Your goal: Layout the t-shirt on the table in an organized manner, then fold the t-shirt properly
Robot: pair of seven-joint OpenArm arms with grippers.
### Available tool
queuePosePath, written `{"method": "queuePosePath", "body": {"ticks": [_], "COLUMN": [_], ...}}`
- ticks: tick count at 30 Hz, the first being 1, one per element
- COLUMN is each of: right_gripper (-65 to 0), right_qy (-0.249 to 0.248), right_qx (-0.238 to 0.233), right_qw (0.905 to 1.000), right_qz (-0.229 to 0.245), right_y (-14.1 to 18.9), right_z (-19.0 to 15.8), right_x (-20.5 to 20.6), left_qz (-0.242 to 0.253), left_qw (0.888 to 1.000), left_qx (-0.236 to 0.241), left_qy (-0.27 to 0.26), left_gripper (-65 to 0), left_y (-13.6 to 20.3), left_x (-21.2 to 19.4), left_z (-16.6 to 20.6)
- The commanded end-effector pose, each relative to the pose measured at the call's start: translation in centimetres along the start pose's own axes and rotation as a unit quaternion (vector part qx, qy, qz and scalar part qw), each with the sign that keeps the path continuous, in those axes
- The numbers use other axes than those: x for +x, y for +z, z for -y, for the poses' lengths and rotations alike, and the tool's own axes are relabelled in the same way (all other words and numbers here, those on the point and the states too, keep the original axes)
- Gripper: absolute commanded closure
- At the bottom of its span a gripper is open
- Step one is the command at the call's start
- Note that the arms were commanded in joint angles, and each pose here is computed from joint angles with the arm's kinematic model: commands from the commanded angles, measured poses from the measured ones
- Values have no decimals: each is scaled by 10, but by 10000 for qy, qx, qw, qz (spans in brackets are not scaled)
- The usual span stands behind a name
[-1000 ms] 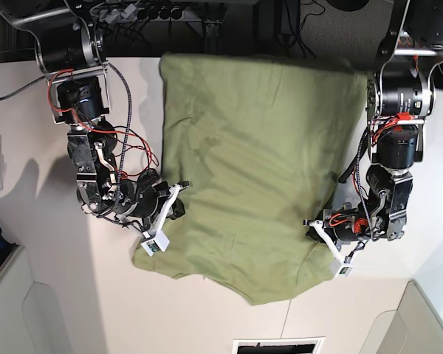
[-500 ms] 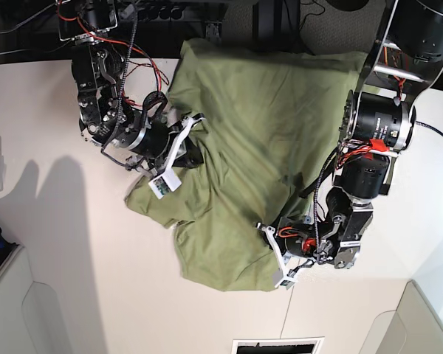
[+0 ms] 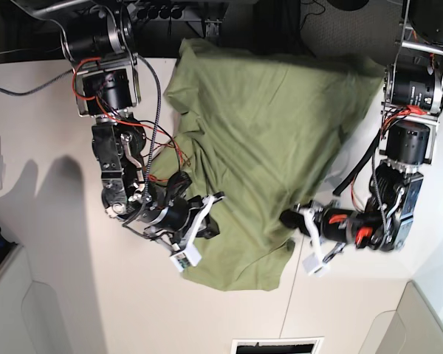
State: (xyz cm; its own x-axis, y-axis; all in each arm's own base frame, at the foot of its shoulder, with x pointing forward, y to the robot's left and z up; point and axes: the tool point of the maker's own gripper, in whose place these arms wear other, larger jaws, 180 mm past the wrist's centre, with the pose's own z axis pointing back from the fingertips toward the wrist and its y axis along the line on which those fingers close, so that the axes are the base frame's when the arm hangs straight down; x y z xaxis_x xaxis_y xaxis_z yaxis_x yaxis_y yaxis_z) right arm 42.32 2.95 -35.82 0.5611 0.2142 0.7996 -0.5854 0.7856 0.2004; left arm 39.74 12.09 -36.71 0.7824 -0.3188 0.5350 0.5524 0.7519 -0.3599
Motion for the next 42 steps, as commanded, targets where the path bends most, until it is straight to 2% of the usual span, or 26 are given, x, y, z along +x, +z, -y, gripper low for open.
{"method": "queuePosePath", "body": {"ticks": [1,5,9,13,18,21,24,29,35,39,42], "right_gripper": [0,0,0,0,0,0,0,0,0,0,0], "right_qy": [114,468,1052,1218,1210,1049,856,980,888,1003,1034], "right_qx": [26,99,56,-279,-786,-892,-912,-959,-818,-780,-1013], "right_qw": [9995,9987,9913,9864,9798,9779,9795,9759,9818,9832,9820], "right_qz": [292,-184,-786,-1069,-1382,-1575,-1581,-1697,-1465,-1310,-1214], "right_y": [-3,-23,-33,-28,-6,8,20,40,58,63,65], "right_z": [0,-8,-12,11,61,80,92,90,55,41,50], "right_x": [29,14,-16,-33,-51,-64,-71,-87,-101,-99,-87], "left_qz": [247,-107,-322,-499,-810,-663,-580,-371,-47,96,160], "left_qw": [9995,9995,9976,9958,9950,9946,9937,9938,9937,9937,9951], "left_qx": [-76,-184,-365,-589,99,644,883,971,962,910,790], "left_qy": [-160,-254,-485,-490,-583,-462,-361,-398,-572,-648,-579], "left_gripper": [0,0,0,0,0,0,0,0,0,0,0], "left_y": [9,3,2,-5,-13,-17,-25,-54,-74,-70,-53], "left_x": [12,-45,-86,-121,-154,-138,-108,-48,17,48,67], "left_z": [5,22,50,70,38,5,-14,-18,-8,0,3]}}
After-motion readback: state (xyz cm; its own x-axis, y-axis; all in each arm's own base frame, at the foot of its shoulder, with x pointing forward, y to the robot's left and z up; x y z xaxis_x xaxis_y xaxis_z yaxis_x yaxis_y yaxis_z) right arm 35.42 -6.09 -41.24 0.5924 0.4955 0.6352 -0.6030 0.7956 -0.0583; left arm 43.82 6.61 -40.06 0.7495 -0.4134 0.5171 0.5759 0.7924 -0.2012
